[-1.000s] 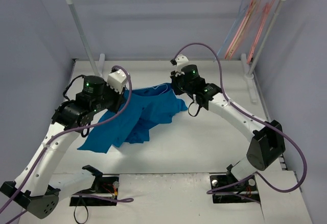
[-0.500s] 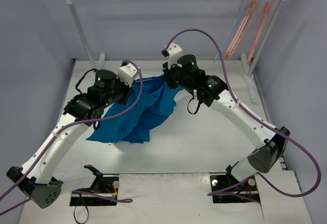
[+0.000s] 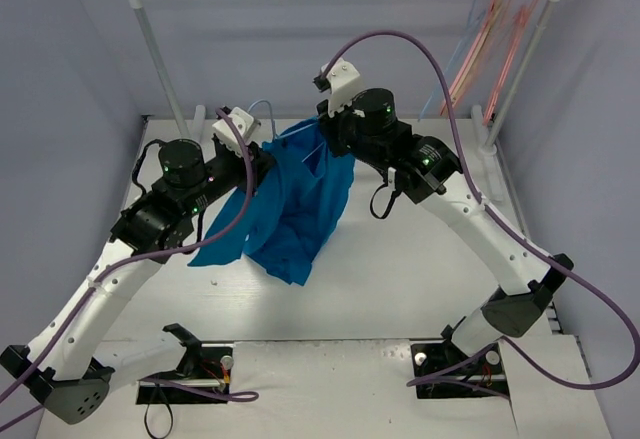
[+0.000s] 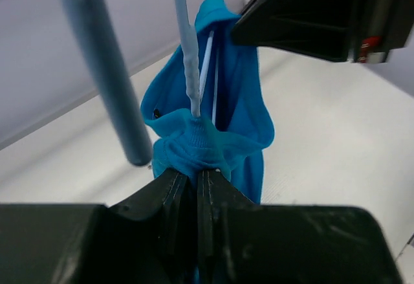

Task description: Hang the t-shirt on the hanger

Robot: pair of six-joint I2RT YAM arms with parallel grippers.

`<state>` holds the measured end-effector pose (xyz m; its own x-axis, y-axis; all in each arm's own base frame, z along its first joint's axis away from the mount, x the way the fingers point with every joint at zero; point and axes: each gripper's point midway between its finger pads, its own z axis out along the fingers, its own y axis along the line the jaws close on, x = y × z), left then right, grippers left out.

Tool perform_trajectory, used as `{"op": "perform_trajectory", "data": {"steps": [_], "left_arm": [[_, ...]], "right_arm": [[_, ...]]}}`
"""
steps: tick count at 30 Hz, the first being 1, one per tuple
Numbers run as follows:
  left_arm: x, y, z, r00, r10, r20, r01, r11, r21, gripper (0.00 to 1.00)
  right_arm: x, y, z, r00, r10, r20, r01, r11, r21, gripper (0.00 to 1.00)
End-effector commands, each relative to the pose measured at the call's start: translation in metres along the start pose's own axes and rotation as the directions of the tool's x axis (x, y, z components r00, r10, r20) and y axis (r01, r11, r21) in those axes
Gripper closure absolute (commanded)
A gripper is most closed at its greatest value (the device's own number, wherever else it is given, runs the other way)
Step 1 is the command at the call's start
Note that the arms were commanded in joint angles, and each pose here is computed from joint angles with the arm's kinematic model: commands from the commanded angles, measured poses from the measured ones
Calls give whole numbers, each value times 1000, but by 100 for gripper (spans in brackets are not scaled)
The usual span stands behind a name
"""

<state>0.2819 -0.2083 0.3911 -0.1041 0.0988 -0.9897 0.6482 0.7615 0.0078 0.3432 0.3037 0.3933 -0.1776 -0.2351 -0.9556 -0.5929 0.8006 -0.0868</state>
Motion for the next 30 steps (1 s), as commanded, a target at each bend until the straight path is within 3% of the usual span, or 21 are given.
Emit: {"op": "perform_trajectory", "data": {"steps": [1, 8, 23, 29, 30], "left_arm": [[-41, -23, -4, 981, -46, 186, 25, 993, 115, 100], [-12, -22, 8, 984, -88, 157, 70, 991, 115, 100], [17, -39, 10, 971, -97, 217, 50, 976, 212, 100], [21, -44, 3, 963, -64, 261, 1, 972, 235, 100], [21, -44, 2, 960, -66, 271, 0, 972, 235, 100]], "right_arm": [[-13, -2, 4, 999, -40, 34, 39, 999, 20, 100], [12, 16, 3, 997, -75, 7, 75, 996, -42, 100], [54, 48, -16, 994, -102, -38, 92, 972, -218, 99], [59, 55, -24, 991, -126, -45, 109, 955, -274, 91], [61, 55, -26, 989, -138, -56, 118, 954, -277, 82]]}}
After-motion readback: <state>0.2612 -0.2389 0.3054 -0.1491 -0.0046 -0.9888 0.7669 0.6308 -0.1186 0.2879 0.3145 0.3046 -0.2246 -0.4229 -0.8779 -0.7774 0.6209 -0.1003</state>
